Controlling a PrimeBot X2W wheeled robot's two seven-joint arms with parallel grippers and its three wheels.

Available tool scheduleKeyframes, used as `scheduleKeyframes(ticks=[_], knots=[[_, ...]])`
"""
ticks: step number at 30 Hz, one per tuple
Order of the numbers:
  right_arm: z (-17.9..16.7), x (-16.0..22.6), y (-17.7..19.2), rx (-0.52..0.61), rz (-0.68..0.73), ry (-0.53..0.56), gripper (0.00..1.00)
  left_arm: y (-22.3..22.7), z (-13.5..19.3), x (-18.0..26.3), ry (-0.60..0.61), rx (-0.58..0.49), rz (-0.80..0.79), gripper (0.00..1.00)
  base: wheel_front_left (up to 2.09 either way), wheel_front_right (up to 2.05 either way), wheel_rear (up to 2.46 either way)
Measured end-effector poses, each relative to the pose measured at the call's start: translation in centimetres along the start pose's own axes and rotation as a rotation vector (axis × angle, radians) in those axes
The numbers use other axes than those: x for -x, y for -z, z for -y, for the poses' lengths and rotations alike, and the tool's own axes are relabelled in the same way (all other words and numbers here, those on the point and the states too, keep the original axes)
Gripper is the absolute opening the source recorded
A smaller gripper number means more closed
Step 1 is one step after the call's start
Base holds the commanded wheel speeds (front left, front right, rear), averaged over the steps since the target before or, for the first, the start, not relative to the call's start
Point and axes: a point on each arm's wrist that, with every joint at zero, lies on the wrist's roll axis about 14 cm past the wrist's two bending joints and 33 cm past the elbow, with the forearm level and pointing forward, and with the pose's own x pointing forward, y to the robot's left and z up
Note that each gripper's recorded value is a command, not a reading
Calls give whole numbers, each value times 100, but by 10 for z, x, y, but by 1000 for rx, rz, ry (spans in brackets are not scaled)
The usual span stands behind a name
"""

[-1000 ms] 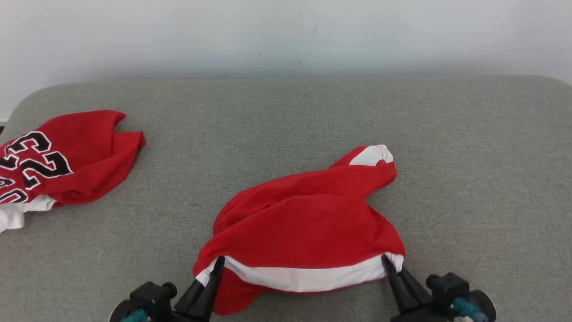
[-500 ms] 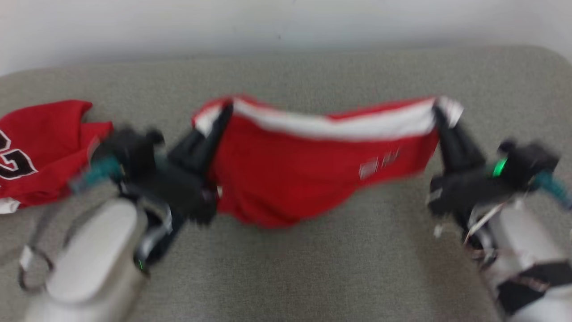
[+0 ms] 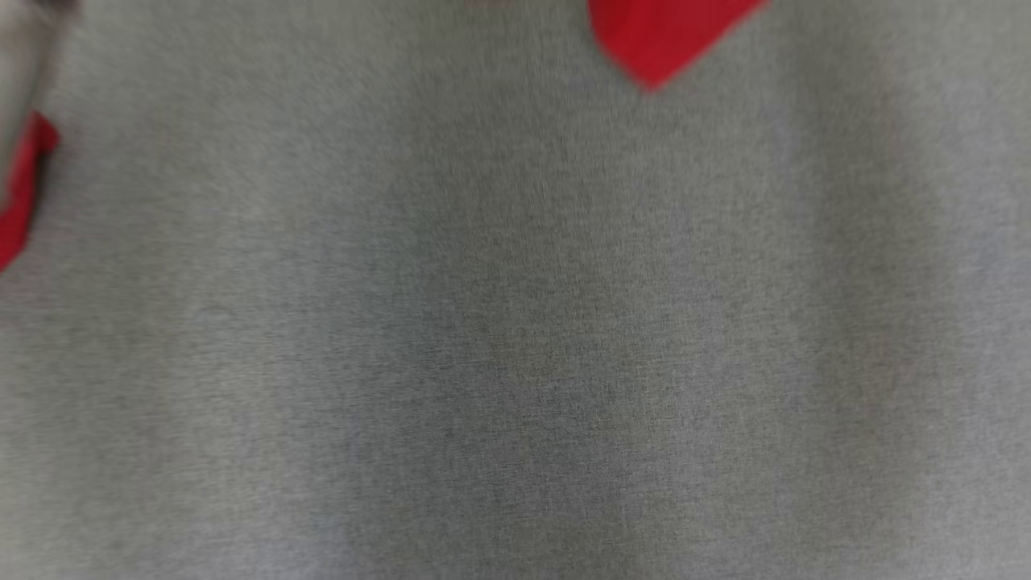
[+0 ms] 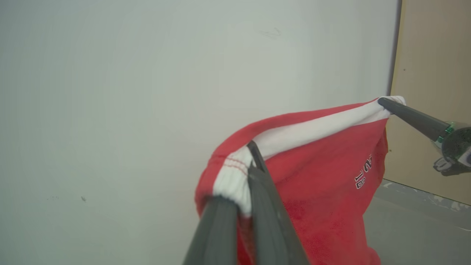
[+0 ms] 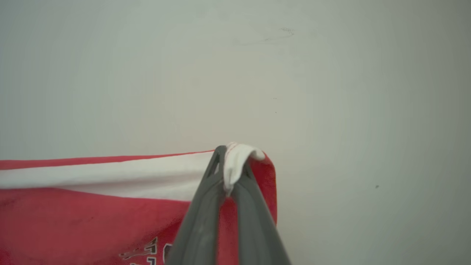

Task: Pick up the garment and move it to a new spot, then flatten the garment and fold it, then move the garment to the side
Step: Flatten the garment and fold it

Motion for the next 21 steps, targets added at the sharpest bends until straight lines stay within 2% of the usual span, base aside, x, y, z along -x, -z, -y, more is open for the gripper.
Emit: scheduleKeyframes(ticks=[4,9,12,17,21], knots=[[15,-35,-5,10,18,27,0,5,-28,-29,-39,19,20,0,0,0,0],[28,-60,14,120,-21,34,0,27,-50,-54,-68,40,19,0,0,0,0],[38,-63,34,146,-60,51,0,46,-59,-63,-87,64,12,0,0,0,0],[57,-58,64,208,-133,77,0,80,-56,-73,-83,125,-2,0,0,0,0],[67,-54,81,224,-166,92,0,100,-52,-76,-66,121,-28,0,0,0,0]])
